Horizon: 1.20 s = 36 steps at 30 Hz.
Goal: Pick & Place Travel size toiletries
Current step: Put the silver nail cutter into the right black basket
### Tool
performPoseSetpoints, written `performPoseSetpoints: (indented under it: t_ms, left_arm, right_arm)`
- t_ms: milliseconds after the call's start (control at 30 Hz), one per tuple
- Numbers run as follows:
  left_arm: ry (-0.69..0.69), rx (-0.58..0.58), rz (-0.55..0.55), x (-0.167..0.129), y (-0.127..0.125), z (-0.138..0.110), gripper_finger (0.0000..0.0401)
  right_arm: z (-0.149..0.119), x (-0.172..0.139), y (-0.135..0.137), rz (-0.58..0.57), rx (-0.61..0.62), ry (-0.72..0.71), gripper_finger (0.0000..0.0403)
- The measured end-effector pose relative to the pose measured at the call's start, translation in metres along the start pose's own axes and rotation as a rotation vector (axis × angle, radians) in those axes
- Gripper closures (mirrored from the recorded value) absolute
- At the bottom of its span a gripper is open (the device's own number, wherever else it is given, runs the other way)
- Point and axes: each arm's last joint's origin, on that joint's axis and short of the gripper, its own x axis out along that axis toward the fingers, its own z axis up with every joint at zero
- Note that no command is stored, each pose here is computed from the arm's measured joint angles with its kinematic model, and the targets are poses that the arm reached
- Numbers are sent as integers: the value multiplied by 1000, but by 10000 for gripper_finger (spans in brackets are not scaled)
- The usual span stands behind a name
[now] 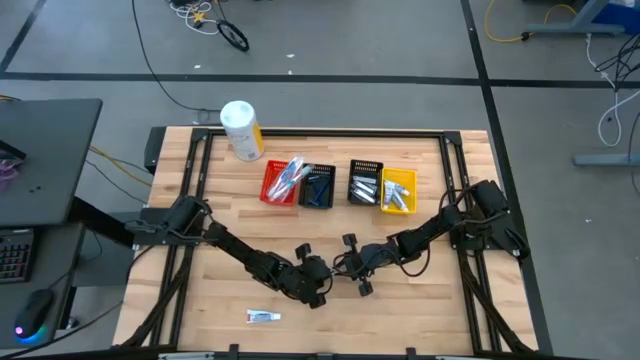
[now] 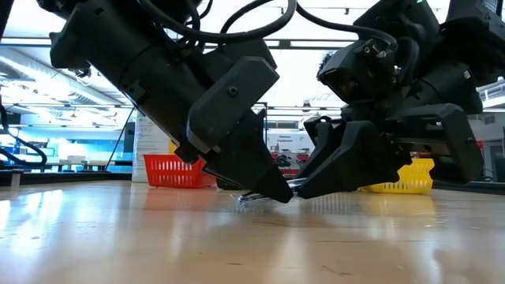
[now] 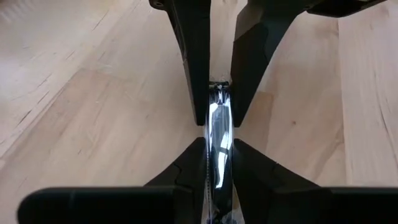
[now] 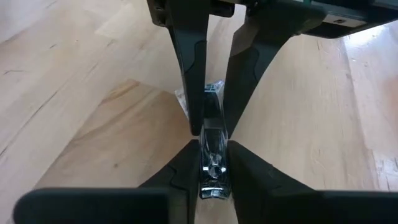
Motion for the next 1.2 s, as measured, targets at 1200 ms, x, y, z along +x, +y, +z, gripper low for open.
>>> performPoseSetpoints:
  t_ms: [1200]
  left_arm:
    - [-196, 96, 142, -41, 5, 49, 222]
  right_arm:
    - [23, -92, -17, -510, -2, 335, 332]
